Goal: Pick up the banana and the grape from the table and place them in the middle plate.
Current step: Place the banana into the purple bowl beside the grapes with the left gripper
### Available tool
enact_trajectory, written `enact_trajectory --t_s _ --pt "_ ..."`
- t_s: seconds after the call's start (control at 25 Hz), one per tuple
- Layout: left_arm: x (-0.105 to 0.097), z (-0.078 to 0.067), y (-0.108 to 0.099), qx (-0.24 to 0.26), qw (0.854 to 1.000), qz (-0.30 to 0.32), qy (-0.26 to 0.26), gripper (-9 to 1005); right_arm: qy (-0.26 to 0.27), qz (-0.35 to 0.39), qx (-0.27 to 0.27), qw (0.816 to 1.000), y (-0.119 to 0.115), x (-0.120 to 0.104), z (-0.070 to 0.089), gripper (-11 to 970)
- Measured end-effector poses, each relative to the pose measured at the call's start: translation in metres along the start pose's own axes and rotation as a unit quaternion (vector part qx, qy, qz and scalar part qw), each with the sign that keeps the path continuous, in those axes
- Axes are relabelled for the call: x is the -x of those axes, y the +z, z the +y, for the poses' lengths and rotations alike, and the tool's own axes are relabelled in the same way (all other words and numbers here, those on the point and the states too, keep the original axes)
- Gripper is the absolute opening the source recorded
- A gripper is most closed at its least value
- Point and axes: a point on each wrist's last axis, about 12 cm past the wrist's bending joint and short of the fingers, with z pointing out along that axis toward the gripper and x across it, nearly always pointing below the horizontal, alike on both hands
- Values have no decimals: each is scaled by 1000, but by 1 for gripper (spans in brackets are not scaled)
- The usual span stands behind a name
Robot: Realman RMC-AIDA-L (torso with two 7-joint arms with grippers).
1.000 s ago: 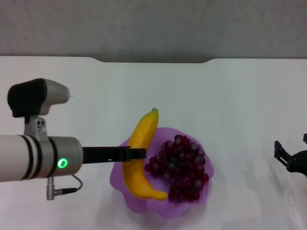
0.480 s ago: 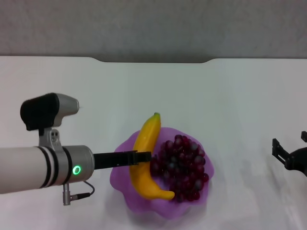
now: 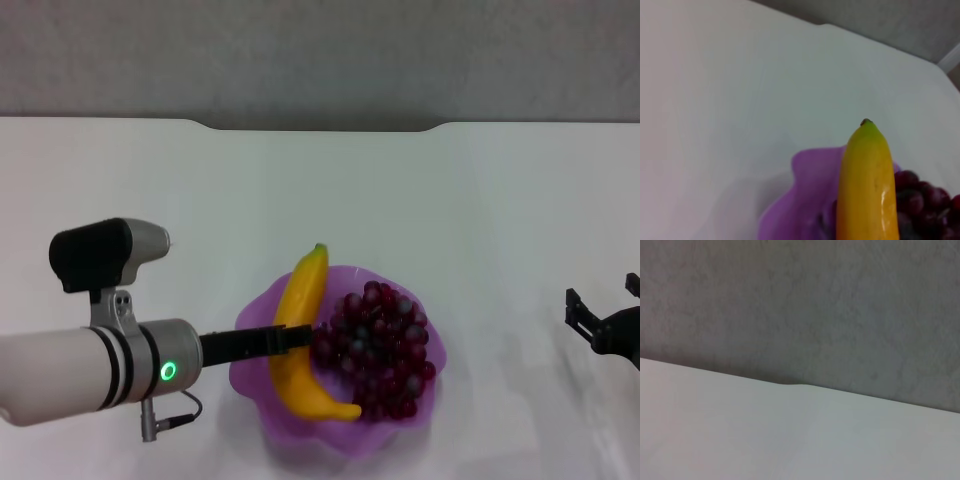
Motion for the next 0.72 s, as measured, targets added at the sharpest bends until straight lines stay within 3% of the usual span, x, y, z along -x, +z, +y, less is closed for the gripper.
enact_trajectory --t_s 0.16,0.72 --pt "-5 5 3 6 1000 2 -14 521 -1 0 0 1000 0 0 0 851" --pt "-10 -2 8 -1 1000 0 24 523 -4 1 5 1000 0 0 1 851"
